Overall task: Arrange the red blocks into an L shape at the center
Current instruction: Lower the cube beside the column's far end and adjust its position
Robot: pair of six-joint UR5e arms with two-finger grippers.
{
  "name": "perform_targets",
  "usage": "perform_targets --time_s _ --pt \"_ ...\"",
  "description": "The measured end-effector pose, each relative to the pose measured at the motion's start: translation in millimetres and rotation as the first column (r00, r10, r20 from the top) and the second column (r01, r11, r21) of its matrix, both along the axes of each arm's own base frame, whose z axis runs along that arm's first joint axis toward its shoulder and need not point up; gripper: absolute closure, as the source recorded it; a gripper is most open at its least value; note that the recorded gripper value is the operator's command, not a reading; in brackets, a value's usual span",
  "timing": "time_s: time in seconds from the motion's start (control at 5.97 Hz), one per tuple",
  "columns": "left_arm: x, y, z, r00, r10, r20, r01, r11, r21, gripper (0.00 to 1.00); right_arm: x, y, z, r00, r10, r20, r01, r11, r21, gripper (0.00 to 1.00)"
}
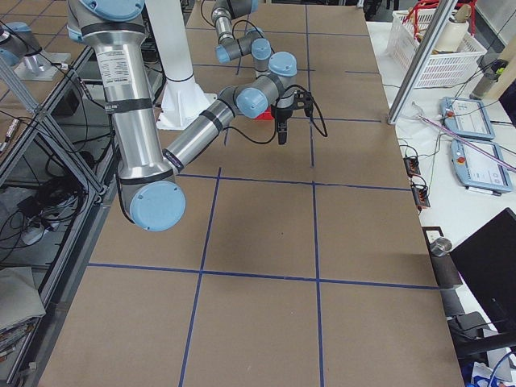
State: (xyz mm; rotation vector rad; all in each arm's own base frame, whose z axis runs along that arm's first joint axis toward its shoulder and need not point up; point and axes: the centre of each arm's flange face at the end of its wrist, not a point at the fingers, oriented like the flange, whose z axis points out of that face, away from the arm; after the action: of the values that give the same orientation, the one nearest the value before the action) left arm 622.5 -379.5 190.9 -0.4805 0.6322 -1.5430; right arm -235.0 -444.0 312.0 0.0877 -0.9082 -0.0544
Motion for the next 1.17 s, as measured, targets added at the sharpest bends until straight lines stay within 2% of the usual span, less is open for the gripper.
perform_targets --time_s 0.33,0.5,0.67,1.17 --pt "-0.3 -1.6 1.2 1.000 -0.003 -0.002 0.003 1.000 0.000 0.71 0.0 0.0 0.0 1.000 0.000 0.000 0.000 1.000 0.000 0.00" --pt "-1.6 -3.9 -0.4 1.000 -0.006 -0.009 0.006 1.000 0.004 0.68 0.0 0.0 0.0 1.000 0.000 0.000 0.000 1.000 0.000 0.00" --pt "-3.8 -7.4 -1.2 1.000 -0.011 -0.012 0.011 1.000 0.006 0.01 0.0 0.0 0.0 1.000 0.000 0.000 0.000 1.000 0.000 0.00" --pt "-7.1 -12.2 -2.3 1.000 0.018 -0.009 -0.018 0.999 0.039 0.00 -0.5 0.2 0.0 1.000 -0.001 0.000 0.001 1.000 0.000 0.00"
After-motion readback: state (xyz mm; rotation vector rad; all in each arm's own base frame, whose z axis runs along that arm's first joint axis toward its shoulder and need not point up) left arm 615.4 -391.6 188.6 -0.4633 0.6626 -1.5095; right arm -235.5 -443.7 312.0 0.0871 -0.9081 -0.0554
